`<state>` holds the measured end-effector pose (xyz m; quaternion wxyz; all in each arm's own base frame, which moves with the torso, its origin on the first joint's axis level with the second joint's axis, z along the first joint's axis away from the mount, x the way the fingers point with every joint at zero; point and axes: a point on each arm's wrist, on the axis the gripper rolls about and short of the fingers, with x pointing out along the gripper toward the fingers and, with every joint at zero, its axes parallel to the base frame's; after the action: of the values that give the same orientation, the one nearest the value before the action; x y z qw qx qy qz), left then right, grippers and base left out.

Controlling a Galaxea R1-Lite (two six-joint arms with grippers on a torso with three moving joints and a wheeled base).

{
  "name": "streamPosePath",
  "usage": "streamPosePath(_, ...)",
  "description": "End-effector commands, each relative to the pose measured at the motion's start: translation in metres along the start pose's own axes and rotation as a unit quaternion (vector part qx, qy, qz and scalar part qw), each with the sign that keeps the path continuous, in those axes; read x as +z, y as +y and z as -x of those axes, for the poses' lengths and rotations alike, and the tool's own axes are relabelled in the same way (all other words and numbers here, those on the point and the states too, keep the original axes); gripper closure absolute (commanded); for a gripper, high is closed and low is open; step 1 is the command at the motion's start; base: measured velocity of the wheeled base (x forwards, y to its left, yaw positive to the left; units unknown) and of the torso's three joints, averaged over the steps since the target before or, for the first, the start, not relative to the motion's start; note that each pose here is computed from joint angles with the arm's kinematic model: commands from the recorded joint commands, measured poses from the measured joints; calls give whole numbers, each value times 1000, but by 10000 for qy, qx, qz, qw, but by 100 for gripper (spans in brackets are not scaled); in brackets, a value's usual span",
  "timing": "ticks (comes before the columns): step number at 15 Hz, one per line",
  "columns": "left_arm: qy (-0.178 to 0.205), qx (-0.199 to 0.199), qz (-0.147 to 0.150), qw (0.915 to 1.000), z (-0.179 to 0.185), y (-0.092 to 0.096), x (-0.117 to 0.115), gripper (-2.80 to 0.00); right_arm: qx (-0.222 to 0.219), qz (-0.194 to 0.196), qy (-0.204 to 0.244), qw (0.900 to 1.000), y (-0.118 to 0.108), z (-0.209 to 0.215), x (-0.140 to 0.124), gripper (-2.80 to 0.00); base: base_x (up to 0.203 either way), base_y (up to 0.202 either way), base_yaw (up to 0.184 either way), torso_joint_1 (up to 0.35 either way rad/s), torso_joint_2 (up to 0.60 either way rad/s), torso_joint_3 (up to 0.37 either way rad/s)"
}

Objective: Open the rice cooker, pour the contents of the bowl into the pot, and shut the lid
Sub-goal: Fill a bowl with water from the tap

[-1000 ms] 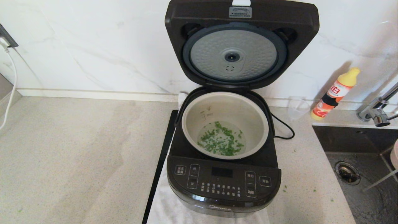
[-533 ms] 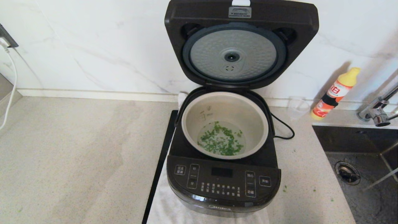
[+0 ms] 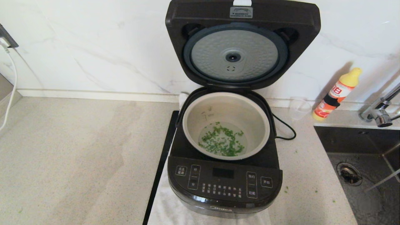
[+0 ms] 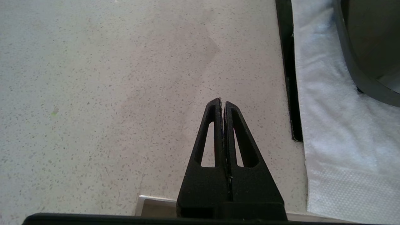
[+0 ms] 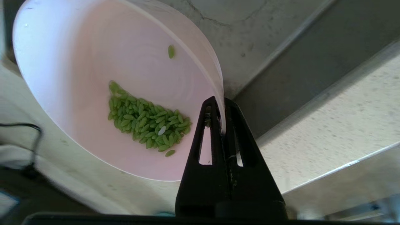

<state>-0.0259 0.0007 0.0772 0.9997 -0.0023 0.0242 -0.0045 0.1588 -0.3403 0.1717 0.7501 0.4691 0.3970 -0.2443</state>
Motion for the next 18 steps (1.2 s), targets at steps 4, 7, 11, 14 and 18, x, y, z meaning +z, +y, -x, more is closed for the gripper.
streamPosePath(4, -11, 0, 4, 10000, 0, 0, 0, 0, 253, -337, 139, 9990, -7, -28, 21, 0, 0, 0, 0, 0, 0, 0)
streamPosePath(7, -11, 0, 4, 10000, 0, 0, 0, 0, 301, -358, 200, 9987, 1, -41, 24, 0, 0, 0, 0, 0, 0, 0)
streamPosePath(11, -11, 7, 4, 10000, 0, 0, 0, 0, 396, -355, 32, 9986, 16, -57, 31, 0, 0, 0, 0, 0, 0, 0)
streamPosePath(14, -4, 0, 4, 10000, 0, 0, -1, 0, 436, -307, -21, 9986, 25, -57, 31, 0, 0, 0, 0, 0, 0, 0)
streamPosePath(18, -11, 4, 4, 10000, 0, 0, 0, 0, 444, -298, -66, 9985, 28, -55, 31, 0, 0, 0, 0, 0, 0, 0)
